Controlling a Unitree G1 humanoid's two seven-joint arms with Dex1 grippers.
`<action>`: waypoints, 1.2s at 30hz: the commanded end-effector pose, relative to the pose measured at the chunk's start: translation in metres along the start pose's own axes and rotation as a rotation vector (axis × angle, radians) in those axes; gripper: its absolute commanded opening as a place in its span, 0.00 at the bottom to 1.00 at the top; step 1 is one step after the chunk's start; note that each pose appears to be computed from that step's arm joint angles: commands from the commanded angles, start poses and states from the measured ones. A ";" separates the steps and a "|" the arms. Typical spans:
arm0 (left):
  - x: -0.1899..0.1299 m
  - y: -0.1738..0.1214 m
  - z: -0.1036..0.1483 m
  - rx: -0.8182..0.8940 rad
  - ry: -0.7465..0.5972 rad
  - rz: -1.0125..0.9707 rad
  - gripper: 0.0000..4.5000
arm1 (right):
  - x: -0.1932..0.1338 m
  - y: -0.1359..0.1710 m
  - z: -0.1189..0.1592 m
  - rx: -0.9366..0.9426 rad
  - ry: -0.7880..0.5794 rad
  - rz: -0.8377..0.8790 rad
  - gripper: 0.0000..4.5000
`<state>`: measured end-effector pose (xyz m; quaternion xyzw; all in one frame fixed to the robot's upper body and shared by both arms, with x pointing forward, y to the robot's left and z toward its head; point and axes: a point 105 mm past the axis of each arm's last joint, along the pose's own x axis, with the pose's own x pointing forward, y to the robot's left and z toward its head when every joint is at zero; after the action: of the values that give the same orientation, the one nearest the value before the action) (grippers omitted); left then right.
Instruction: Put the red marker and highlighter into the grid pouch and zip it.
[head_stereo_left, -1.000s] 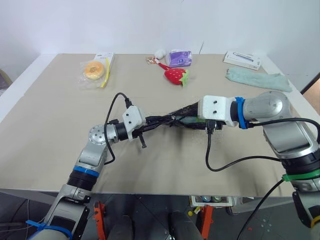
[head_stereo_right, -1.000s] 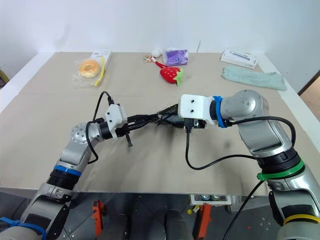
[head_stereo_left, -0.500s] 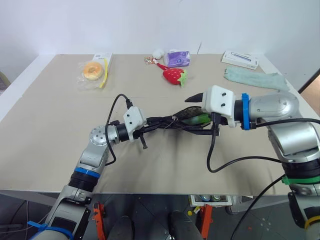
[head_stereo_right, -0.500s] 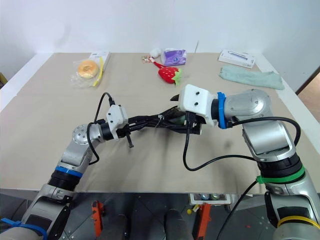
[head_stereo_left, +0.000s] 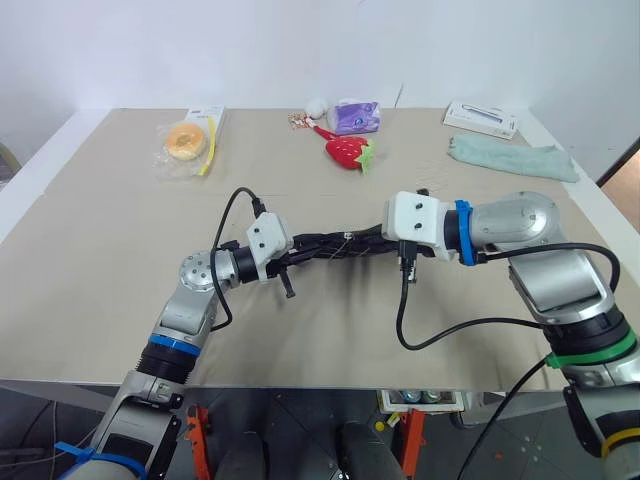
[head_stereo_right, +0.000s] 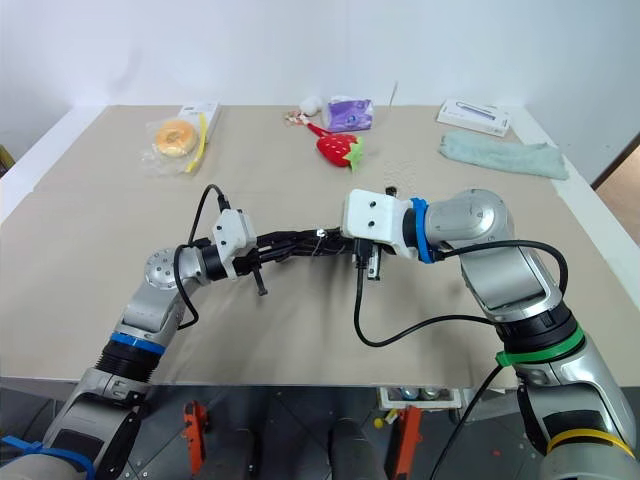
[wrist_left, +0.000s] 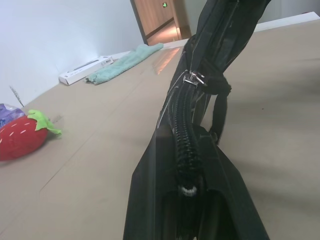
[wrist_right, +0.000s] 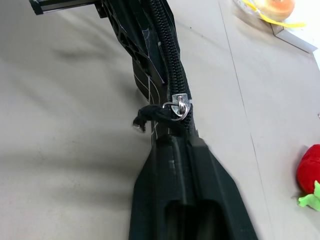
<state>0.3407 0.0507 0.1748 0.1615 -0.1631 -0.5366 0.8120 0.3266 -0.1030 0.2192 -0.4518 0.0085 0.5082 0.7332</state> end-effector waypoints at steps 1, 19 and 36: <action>-0.002 0.006 0.017 0.047 -0.048 0.022 0.00 | -0.015 -0.013 0.013 -0.025 -0.043 -0.054 0.00; -0.001 0.006 0.018 0.051 -0.049 0.019 0.00 | -0.032 -0.013 0.007 0.038 -0.035 -0.059 0.53; -0.001 0.006 0.017 0.046 -0.049 0.028 0.00 | -0.036 -0.015 0.008 0.041 -0.042 -0.059 0.01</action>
<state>0.3393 0.0494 0.1803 0.1635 -0.1742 -0.5325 0.8120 0.3209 -0.1219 0.2322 -0.4155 0.0174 0.5084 0.7540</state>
